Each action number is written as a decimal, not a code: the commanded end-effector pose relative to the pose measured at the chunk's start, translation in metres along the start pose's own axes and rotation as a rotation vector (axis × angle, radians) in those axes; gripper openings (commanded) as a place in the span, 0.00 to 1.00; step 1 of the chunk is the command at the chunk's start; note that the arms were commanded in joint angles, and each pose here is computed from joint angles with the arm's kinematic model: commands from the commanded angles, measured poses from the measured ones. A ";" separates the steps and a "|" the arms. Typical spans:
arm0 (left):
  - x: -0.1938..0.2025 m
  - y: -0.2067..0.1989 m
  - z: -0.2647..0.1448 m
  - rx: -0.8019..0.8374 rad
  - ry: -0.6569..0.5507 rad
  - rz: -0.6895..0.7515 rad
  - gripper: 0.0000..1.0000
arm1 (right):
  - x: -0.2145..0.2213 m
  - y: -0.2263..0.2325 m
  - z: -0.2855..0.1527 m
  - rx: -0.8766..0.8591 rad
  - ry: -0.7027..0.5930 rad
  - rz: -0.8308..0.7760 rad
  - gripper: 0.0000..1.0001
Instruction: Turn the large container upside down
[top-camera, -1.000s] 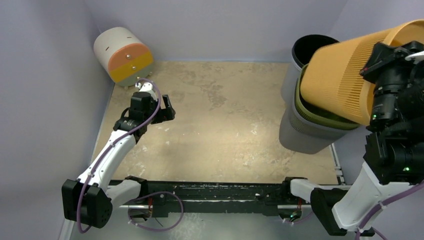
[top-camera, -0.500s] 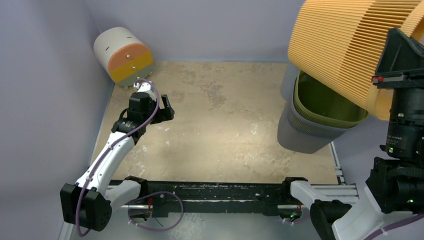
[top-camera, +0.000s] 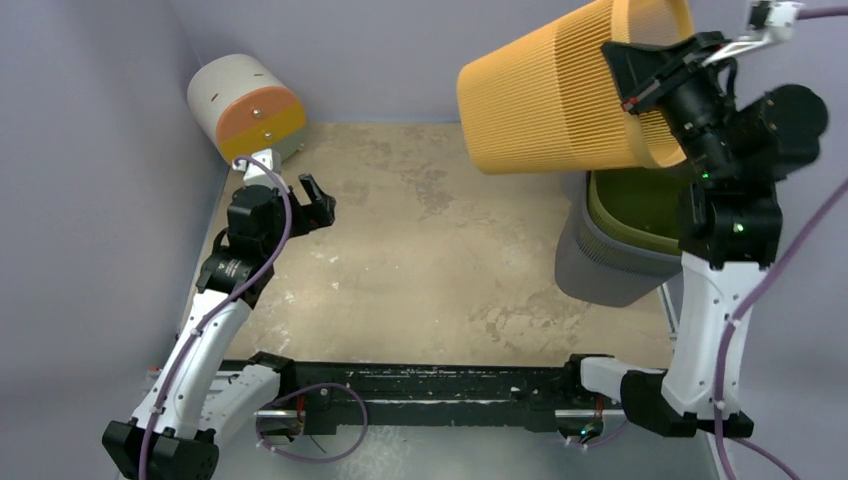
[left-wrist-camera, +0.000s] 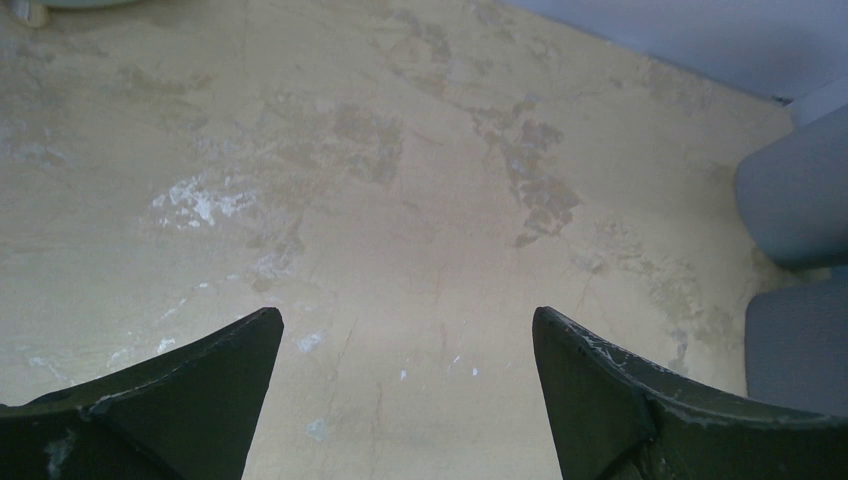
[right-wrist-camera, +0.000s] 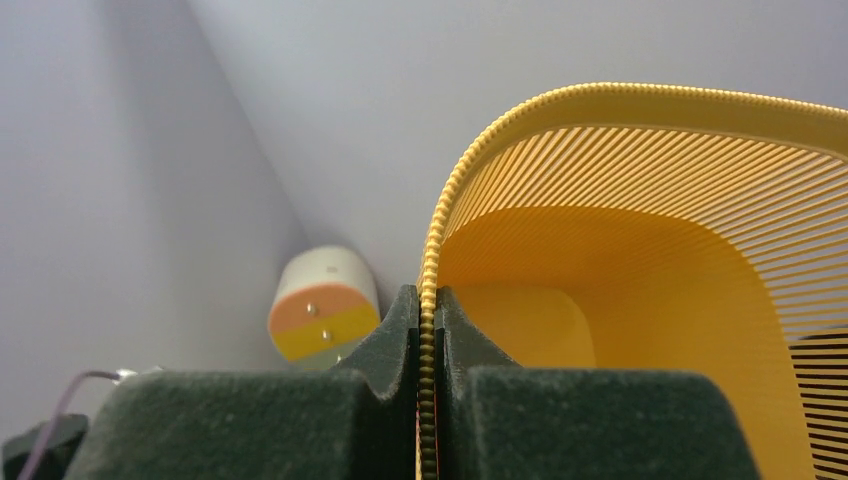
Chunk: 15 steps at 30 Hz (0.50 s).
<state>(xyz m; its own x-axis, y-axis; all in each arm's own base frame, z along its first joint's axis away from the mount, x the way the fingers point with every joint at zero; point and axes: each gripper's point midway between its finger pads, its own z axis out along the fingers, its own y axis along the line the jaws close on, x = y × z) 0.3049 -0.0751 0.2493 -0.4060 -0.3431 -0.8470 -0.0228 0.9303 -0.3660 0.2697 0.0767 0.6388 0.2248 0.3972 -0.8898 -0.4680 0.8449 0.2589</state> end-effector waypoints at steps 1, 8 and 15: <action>-0.054 -0.019 -0.019 0.039 -0.161 -0.051 0.92 | -0.034 0.028 0.000 -0.135 -0.133 -0.090 0.00; -0.070 -0.021 -0.021 0.020 -0.186 -0.068 0.92 | 0.007 0.011 0.031 -0.139 -0.032 -0.086 0.00; -0.079 -0.018 -0.020 -0.020 -0.196 -0.066 0.92 | 0.084 0.022 0.088 -0.148 0.116 -0.086 0.00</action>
<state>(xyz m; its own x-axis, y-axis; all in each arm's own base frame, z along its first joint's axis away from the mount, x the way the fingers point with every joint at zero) 0.3150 -0.0664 0.2984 -0.2954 -0.3918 -0.8713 -0.0531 0.9173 -0.3945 0.3330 0.1363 0.5801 0.0356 0.3243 -0.9453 -0.5654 0.7865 0.2485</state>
